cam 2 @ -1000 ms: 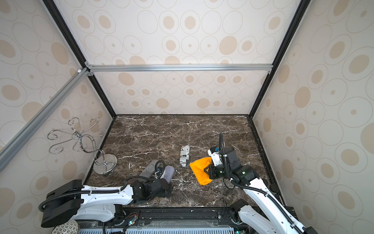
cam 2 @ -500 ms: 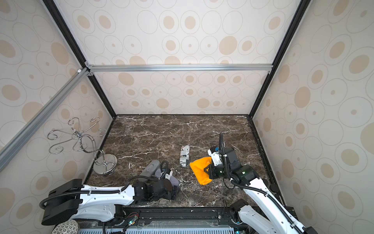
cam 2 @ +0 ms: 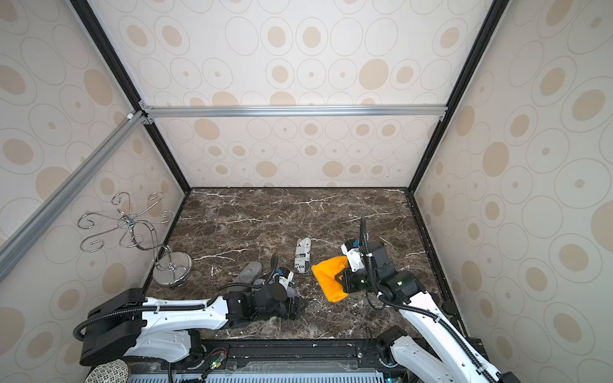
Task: Wipe the eyeglass case
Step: Place the eyeglass case at the center of the board, then pick up the eyeglass case from the center of the board.
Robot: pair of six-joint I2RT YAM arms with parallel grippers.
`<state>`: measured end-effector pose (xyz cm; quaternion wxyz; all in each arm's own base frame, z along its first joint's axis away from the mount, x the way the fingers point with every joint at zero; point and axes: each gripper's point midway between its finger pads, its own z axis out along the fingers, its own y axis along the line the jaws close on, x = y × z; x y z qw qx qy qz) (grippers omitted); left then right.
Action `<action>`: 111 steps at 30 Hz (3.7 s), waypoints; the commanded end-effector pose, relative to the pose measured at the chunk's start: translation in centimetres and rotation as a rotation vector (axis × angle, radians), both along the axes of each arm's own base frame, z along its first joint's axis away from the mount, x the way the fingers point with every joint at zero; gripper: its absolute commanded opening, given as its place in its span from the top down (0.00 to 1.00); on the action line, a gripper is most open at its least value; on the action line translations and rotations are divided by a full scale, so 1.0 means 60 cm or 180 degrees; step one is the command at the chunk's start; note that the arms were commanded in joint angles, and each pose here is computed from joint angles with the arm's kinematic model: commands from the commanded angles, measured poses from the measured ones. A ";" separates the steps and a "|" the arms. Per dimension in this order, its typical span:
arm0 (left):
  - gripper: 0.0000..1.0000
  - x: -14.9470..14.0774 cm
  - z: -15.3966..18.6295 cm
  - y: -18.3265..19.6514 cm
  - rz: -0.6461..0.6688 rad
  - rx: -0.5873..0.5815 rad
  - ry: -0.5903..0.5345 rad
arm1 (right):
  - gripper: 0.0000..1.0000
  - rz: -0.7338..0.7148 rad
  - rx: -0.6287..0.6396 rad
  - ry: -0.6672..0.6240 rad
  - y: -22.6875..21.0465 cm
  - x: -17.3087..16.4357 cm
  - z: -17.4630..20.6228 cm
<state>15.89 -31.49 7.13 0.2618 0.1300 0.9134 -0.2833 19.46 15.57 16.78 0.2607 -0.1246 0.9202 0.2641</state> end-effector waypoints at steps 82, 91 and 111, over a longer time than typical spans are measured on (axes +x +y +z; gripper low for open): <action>0.42 0.038 -0.072 0.122 -0.0465 0.1034 -0.0927 | 1.00 0.0276 -0.0282 0.0174 0.045 0.008 -0.037; 0.44 0.008 -0.015 0.028 -0.1172 0.0361 -0.1180 | 1.00 0.0388 -0.0628 -0.0069 0.075 0.050 -0.033; 0.47 0.009 0.064 -0.054 -0.1395 -0.0280 -0.1432 | 1.00 0.1085 -0.0859 -0.0079 0.199 0.002 -0.087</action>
